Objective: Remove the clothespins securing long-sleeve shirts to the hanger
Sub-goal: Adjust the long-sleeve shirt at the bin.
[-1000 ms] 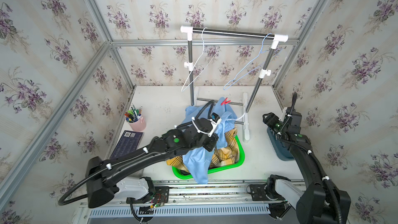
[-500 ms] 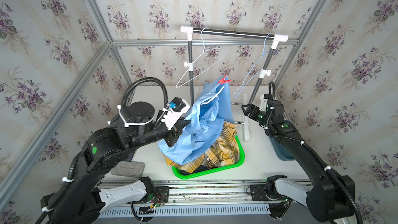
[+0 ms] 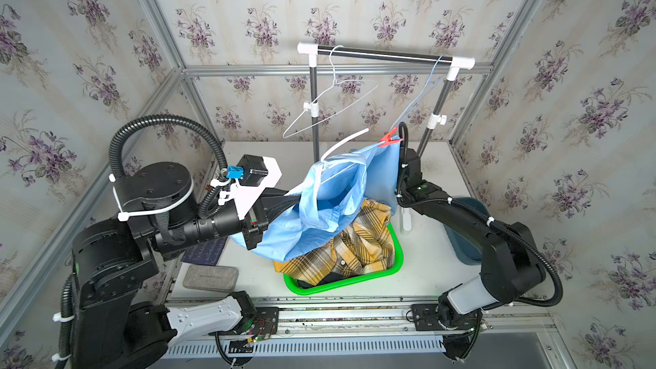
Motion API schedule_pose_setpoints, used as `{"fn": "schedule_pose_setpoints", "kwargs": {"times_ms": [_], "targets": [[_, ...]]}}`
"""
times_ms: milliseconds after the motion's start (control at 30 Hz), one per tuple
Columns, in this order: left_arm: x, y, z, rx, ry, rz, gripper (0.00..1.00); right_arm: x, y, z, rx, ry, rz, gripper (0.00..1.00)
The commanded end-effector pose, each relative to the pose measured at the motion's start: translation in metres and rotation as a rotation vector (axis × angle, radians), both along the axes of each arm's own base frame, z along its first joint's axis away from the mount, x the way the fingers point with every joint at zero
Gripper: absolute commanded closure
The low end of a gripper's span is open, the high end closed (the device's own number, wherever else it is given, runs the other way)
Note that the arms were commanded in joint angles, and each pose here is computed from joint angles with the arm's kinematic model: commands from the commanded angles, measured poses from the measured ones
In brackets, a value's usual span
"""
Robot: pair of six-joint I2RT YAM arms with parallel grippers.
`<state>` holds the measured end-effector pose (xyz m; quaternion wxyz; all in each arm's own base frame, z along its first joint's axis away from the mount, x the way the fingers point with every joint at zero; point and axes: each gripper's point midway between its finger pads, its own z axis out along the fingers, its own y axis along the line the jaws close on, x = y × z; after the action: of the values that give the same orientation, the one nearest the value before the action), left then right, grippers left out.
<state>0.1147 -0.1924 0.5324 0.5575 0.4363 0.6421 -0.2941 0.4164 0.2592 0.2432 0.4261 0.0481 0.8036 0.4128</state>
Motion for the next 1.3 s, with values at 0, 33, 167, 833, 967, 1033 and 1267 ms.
{"fn": "schedule_pose_setpoints", "kwargs": {"times_ms": [0,33,167,833,967,1033,1267], "targets": [[0.004,-0.004,0.027,-0.050,-0.091,-0.002,1.00,-0.031,0.052,0.027,0.124,-0.039,0.176,0.18],[0.010,-0.004,0.032,-0.052,-0.106,0.027,1.00,-0.046,0.068,0.031,0.137,-0.041,0.226,0.18],[0.027,-0.013,0.053,-0.082,-0.151,0.073,1.00,-0.089,0.102,0.042,0.172,-0.025,0.362,0.19],[0.057,-0.030,0.092,-0.138,-0.248,0.147,1.00,-0.195,0.131,0.095,0.306,0.016,0.632,0.19],[0.071,-0.033,0.064,-0.071,-0.202,0.191,1.00,-0.202,0.131,0.063,0.297,0.092,0.628,0.19],[0.079,-0.036,0.045,-0.037,-0.170,0.215,1.00,-0.205,0.136,0.038,0.278,0.155,0.636,0.19],[0.104,-0.049,-0.059,0.072,0.021,0.251,1.00,-0.188,0.114,-0.079,0.077,0.329,0.472,0.20]]}}
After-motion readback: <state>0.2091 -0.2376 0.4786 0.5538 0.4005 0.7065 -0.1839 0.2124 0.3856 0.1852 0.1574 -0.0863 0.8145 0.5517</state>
